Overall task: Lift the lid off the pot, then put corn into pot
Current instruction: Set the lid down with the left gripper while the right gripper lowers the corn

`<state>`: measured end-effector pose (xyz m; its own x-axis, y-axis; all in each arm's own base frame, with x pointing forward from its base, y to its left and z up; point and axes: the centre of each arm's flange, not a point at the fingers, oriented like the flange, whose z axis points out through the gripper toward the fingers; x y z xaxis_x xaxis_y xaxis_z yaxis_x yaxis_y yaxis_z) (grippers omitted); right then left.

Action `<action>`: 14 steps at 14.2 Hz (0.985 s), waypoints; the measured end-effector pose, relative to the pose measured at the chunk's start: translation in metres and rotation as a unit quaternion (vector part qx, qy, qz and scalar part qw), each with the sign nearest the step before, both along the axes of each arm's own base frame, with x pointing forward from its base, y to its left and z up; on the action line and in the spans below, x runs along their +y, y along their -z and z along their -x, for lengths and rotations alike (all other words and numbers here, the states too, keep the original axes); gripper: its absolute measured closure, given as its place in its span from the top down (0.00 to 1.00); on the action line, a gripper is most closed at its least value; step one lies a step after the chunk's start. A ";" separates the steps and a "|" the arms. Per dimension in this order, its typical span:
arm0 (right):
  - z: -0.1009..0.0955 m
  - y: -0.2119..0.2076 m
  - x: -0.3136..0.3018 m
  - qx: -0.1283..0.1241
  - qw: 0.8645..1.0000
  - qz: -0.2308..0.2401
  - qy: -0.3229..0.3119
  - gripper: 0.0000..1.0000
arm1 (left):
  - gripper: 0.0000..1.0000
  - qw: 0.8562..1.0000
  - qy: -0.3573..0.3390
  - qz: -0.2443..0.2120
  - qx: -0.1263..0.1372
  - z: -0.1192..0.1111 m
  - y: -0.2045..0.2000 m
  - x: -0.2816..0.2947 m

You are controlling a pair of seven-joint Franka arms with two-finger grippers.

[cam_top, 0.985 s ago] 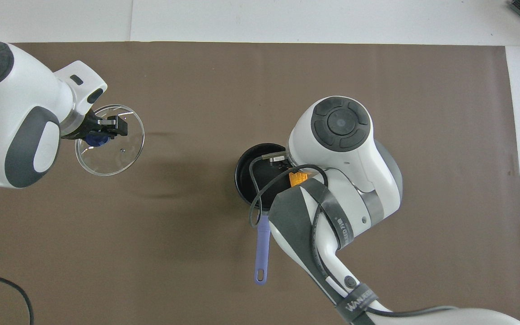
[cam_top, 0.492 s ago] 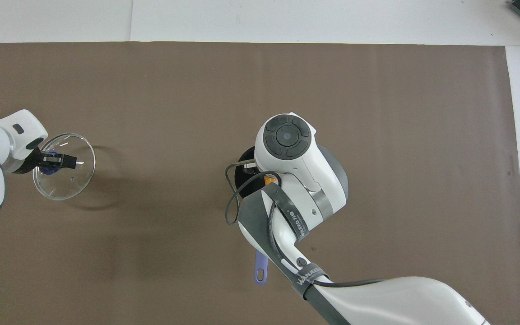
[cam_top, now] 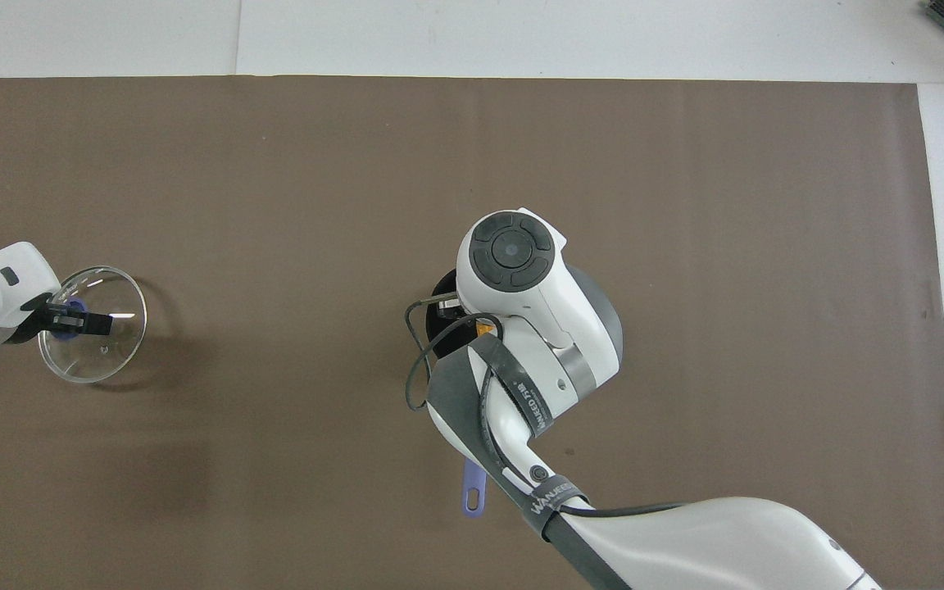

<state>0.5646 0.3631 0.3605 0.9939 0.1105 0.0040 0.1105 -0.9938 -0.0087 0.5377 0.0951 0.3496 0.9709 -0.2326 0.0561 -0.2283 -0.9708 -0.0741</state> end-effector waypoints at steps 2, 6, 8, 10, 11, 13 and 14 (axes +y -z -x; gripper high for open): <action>0.000 0.000 0.000 -0.001 1.000 -0.001 0.000 0.41 | 0.62 1.000 0.003 0.001 0.002 0.005 0.010 0.000; 0.000 0.011 0.001 -0.003 1.000 -0.002 -0.001 0.41 | 0.95 1.000 -0.004 0.000 -0.002 0.007 0.019 0.007; 0.000 0.014 0.001 -0.001 1.000 -0.001 -0.001 0.41 | 1.00 1.000 -0.005 -0.001 -0.007 0.005 0.016 0.009; 0.000 0.014 0.001 -0.001 1.000 -0.001 -0.001 0.41 | 1.00 1.000 -0.008 -0.001 -0.011 0.000 0.009 0.007; 0.000 0.014 0.001 -0.002 1.000 -0.001 -0.001 0.41 | 1.00 1.000 -0.014 0.000 -0.009 -0.005 0.002 0.004; -0.001 0.014 0.001 -0.002 1.000 -0.002 0.001 0.49 | 1.00 1.000 -0.026 0.002 0.003 -0.017 -0.017 -0.006; -0.001 0.014 0.001 -0.002 1.000 -0.003 0.001 0.58 | 1.00 0.999 -0.036 0.004 0.012 -0.023 -0.026 -0.013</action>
<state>0.5653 0.3639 0.3467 0.9940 0.1088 0.0087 0.1089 -0.9940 -0.0140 0.5607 0.0822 0.3760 0.9862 -0.1617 0.0349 -0.1593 -0.9852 -0.0625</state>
